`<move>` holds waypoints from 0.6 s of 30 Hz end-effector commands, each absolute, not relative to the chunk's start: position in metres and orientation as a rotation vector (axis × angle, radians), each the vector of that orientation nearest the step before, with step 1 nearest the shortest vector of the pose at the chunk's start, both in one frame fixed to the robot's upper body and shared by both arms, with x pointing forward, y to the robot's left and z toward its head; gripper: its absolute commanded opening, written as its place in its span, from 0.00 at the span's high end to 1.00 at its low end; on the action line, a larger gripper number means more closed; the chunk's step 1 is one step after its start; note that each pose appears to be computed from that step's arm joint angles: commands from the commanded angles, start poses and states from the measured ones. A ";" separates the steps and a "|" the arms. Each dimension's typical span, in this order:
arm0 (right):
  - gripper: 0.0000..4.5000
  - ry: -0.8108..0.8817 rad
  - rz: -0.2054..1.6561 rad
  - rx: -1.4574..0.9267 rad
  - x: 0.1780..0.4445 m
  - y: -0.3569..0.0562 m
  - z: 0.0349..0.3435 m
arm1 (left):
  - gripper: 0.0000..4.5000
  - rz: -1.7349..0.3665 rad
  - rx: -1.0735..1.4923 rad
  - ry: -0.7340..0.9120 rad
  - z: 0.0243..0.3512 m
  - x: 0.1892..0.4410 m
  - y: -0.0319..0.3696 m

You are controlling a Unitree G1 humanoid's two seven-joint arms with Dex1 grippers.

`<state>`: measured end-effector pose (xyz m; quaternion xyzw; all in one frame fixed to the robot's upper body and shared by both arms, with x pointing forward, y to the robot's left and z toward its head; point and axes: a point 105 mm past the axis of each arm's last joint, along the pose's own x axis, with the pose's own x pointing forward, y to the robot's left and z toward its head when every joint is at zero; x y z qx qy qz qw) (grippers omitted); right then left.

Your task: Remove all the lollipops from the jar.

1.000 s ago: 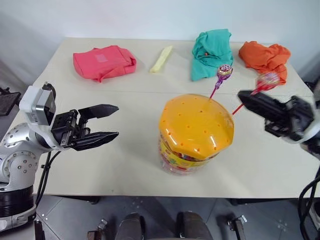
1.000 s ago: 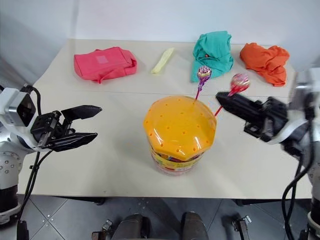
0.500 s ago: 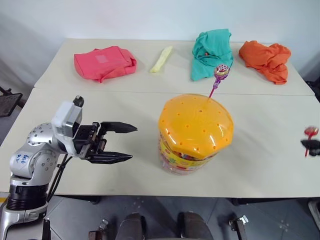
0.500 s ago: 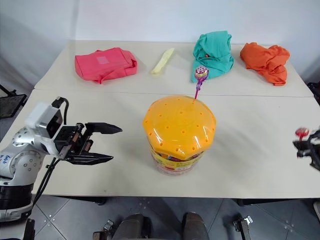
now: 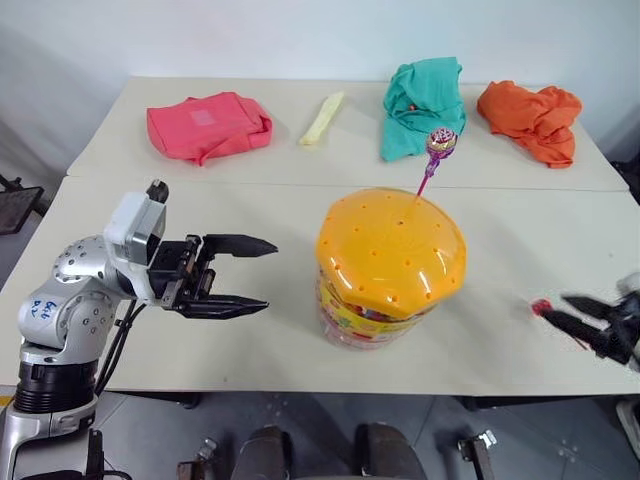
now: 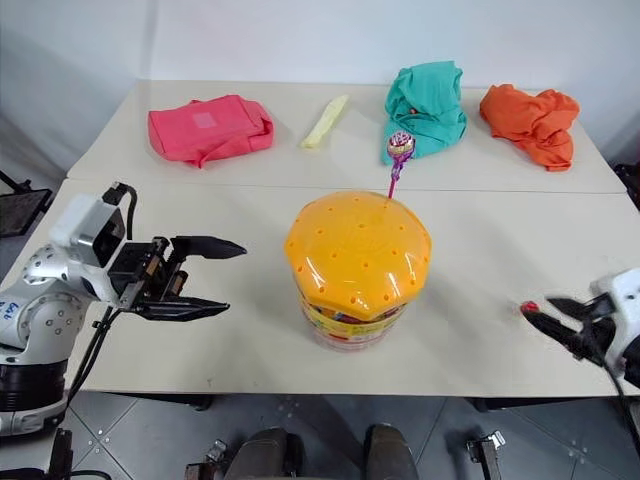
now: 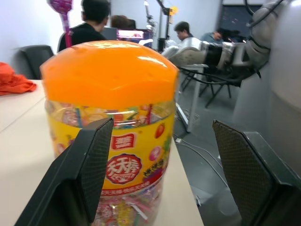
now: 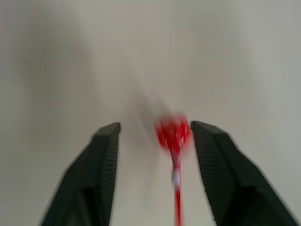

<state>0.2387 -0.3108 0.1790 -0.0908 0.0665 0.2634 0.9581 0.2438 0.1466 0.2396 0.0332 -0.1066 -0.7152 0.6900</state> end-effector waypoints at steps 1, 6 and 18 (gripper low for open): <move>0.46 -0.069 0.687 -0.225 0.233 -0.286 0.232 | 0.20 -1.507 0.019 -0.320 0.258 0.250 0.159; 0.46 -0.206 0.972 -0.148 0.243 -0.212 0.276 | 0.20 -1.369 -0.062 -0.358 0.264 0.260 0.176; 0.46 -0.141 1.156 -0.040 0.280 -0.124 0.300 | 0.20 -1.321 -0.059 -0.334 0.256 0.255 0.178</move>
